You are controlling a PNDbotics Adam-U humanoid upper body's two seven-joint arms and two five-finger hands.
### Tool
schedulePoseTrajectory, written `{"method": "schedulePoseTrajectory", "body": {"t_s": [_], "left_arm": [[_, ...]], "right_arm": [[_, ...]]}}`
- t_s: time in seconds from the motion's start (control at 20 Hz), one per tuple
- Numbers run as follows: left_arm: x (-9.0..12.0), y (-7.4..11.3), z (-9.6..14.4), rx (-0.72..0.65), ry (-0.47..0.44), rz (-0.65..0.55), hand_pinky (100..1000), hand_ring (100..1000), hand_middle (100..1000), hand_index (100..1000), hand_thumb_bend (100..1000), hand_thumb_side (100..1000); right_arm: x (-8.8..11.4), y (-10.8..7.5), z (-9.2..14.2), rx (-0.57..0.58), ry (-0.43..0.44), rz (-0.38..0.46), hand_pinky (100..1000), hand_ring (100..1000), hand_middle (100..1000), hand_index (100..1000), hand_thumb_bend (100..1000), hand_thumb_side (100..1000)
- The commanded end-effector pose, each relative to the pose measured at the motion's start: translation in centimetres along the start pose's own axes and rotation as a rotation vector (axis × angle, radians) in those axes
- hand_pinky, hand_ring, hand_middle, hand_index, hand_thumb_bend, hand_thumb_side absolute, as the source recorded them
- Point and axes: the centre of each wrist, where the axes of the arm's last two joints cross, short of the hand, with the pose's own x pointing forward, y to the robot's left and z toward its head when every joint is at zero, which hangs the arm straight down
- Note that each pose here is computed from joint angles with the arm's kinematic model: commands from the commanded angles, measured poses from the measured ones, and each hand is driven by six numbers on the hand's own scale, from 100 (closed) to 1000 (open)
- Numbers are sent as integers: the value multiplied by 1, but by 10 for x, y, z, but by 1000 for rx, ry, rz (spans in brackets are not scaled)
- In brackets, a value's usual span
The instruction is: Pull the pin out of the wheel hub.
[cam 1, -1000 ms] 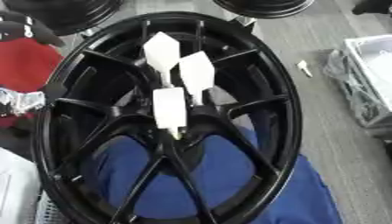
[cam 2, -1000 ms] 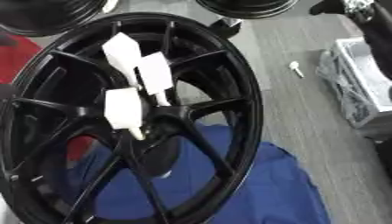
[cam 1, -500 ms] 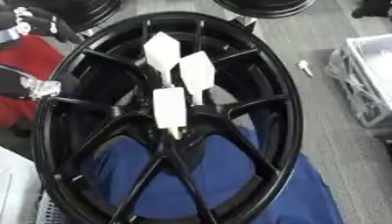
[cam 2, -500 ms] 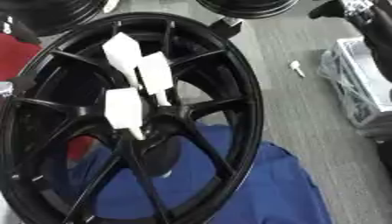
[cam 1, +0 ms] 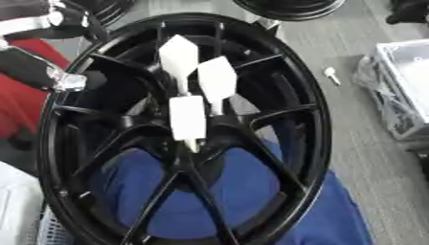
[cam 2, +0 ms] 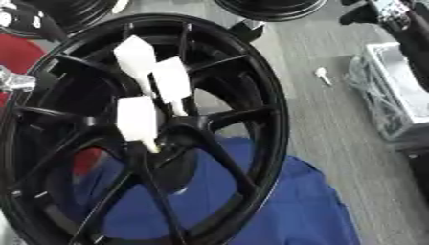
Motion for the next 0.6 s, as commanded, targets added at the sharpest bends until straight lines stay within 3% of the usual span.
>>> {"method": "schedulePoseTrajectory", "body": {"t_s": [0.05,0.45,0.6], "left_arm": [[-4,18,0,3,7,-3,845,775,747,839,378,599],[0,27,-1,-95,-19,45,840,764,727,836,406,604],[3,37,-2,-110,-28,48,848,785,772,853,410,589]], "right_arm": [[10,-5,-2,8,-31,26,848,682,696,803,100,807],[9,-4,-1,6,-22,28,848,682,696,803,100,811],[10,-3,-1,10,-24,27,848,682,696,803,100,812]]}}
